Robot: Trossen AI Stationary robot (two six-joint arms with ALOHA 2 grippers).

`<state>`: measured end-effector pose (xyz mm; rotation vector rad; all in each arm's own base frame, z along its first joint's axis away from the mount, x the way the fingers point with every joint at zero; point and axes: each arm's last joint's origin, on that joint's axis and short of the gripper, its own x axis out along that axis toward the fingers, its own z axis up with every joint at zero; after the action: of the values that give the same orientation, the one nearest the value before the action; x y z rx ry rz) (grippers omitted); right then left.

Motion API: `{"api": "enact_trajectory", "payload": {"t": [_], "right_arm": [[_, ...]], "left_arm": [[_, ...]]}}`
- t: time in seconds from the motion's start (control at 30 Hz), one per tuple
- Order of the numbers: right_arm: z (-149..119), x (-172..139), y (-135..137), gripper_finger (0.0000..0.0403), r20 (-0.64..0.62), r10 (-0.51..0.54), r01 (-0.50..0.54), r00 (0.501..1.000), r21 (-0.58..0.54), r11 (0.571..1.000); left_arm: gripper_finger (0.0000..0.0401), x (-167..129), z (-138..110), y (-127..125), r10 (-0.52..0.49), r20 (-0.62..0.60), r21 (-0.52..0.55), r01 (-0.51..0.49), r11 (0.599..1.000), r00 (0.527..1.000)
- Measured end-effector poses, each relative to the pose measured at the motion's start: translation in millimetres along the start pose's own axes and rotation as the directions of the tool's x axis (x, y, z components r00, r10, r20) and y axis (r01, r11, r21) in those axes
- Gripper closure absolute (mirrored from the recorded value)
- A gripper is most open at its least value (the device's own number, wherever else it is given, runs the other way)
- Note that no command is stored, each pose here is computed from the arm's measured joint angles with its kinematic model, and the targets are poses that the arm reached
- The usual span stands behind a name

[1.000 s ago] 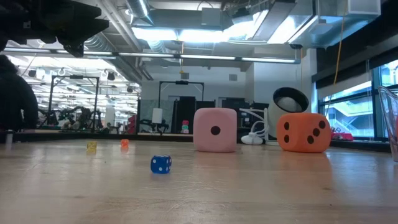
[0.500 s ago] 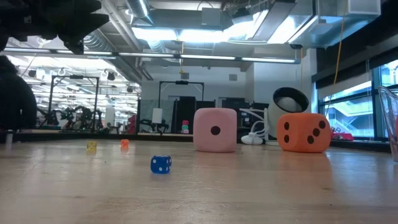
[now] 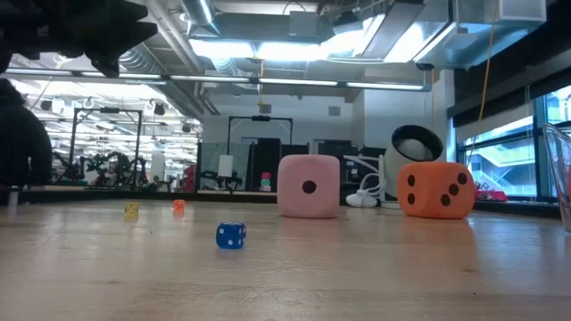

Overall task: Pick & Place Dice
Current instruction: Put the small yellow die into the transparent container

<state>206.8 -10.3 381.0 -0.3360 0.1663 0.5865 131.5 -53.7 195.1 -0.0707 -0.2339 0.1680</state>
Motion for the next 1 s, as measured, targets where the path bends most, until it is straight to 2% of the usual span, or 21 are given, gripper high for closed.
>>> {"api": "enact_trajectory", "payload": {"t": [0.07,0.13,0.27,0.37,0.47,0.63,0.8,0.9,1.0], "right_arm": [[-14.7,3.6,-4.4,0.0307,-0.014,-0.085,0.085,0.996,0.032,0.996],[-27.5,8.0,-9.6,0.0314,-0.024,-0.217,0.218,0.976,0.079,0.973],[-44.9,12.6,-16.6,0.0332,-0.039,-0.475,0.472,0.879,0.203,0.858],[-51.7,13.7,-18.1,0.0342,-0.036,-0.565,0.549,0.824,0.295,0.782],[-55.0,14.3,-18.2,0.0347,-0.047,-0.592,0.572,0.804,0.333,0.75],[-59.4,18.0,-15.7,0.0349,-0.042,-0.592,0.565,0.805,0.36,0.743],[-67.1,22.0,-11.4,0.0349,-0.074,-0.595,0.578,0.8,0.36,0.733],[-70.6,23.4,-9.5,0.0349,-0.086,-0.592,0.579,0.801,0.36,0.731],[-71.8,24.1,-8.8,0.0348,-0.089,-0.589,0.578,0.803,0.36,0.733]], "left_arm": [[0.0258,0.0,-0.1,0.5,0.017,-0.002,0.0,-0.017,1.0,1.0],[0.0258,0.0,-0.1,0.9,0.029,-0.003,0.0,-0.029,1.0,1.0],[0.0258,0.0,-0.1,1.2,0.04,-0.004,-0.003,-0.04,0.999,0.999],[0.0258,0.0,-0.1,1.2,0.041,-0.004,-0.004,-0.041,0.999,0.999],[0.0258,0.0,-0.1,1.3,0.043,-0.004,-0.004,-0.043,0.999,0.999],[0.0258,-0.1,-0.3,2.7,0.094,-0.009,-0.034,-0.094,0.995,0.996],[0.0258,-0.2,-0.1,1.1,0.047,-0.006,-0.063,-0.047,0.997,0.999],[0.0258,3.6,3.2,-3.2,0.024,-0.027,-0.047,-0.025,0.999,0.999],[0.0258,13.0,9.6,-10.2,0.024,-0.104,0.013,-0.023,1.0,0.994]]}}
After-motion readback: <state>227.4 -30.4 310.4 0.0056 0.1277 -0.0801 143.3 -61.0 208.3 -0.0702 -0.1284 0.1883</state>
